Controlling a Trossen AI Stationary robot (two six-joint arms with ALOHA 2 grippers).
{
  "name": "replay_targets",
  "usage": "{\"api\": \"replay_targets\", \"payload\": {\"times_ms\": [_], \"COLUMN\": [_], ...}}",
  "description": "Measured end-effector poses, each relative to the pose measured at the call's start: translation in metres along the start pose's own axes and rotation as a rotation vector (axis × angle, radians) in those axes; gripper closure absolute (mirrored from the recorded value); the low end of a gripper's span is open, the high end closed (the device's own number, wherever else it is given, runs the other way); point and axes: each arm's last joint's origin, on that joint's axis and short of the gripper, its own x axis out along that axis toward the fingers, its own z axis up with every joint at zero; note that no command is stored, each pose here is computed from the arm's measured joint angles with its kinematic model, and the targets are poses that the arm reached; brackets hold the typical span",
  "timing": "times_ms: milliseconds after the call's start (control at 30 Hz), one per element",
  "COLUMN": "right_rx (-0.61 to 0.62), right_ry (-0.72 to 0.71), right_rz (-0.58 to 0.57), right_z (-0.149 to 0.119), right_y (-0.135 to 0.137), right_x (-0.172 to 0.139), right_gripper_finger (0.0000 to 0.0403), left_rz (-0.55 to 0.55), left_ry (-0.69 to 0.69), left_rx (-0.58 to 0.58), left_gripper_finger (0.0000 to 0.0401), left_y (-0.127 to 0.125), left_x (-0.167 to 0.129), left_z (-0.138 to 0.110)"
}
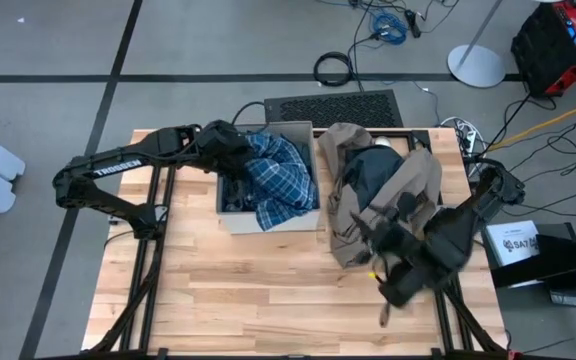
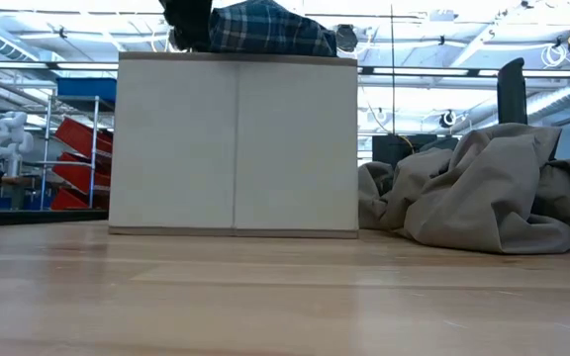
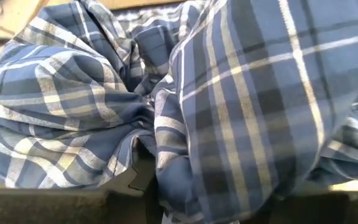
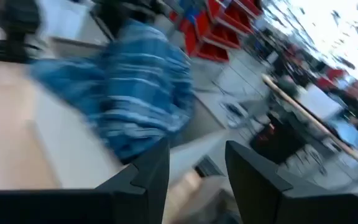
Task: Sort clothes
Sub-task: Put the blue polo shirt into the laundry organizer
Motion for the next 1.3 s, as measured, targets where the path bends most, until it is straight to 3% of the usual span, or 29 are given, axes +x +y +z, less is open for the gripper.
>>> {"api": "replay_targets", "payload": {"times_ms": [100, 167, 267, 367, 600, 767, 933, 1100, 1300], "right_rx": [0.002, -0.033, -0.053, -0.055, 0.109, 0.110, 0.077, 0.104, 0.113], "right_ry": [0.066, 0.127, 0.204, 0.133, -0.156, -0.172, -0.181, -0.298, -0.206], "right_rz": [-0.029, 0.019, 0.306, 0.534, 0.692, 0.721, 0.750, 0.776, 0.790], "right_z": [0.008, 0.015, 0.032, 0.047, 0.073, 0.064, 0.052, 0.057, 0.037], "right_y": [-0.014, -0.016, -0.020, -0.029, -0.066, -0.062, -0.049, -0.045, -0.036], "right_x": [0.022, 0.038, 0.070, 0.098, 0.163, 0.212, 0.249, 0.263, 0.292], "right_gripper_finger": [0.0259, 0.0259, 0.0259, 0.0259, 0.0259, 0.0283, 0.0386, 0.0401, 0.0403], "left_rz": [-0.003, 0.005, 0.049, 0.103, 0.111, 0.105, 0.104, 0.110, 0.105], "left_ry": [-0.003, 0.003, 0.012, 0.021, 0.022, 0.021, 0.013, -0.044, -0.088], "left_rx": [0.001, 0.000, -0.002, -0.003, -0.021, 0.037, 0.121, 0.198, 0.225], "left_gripper_finger": [0.0250, 0.0250, 0.0250, 0.0250, 0.0250, 0.0250, 0.0250, 0.0250, 0.0250], "left_y": [0.000, 0.000, 0.001, 0.003, 0.001, -0.001, -0.001, -0.001, -0.001], "left_x": [0.000, 0.002, 0.004, 0.004, 0.005, 0.005, 0.005, 0.005, 0.005], "left_z": [0.000, 0.001, 0.001, 0.000, 0.000, 0.001, 0.002, 0.008, 0.012]}}
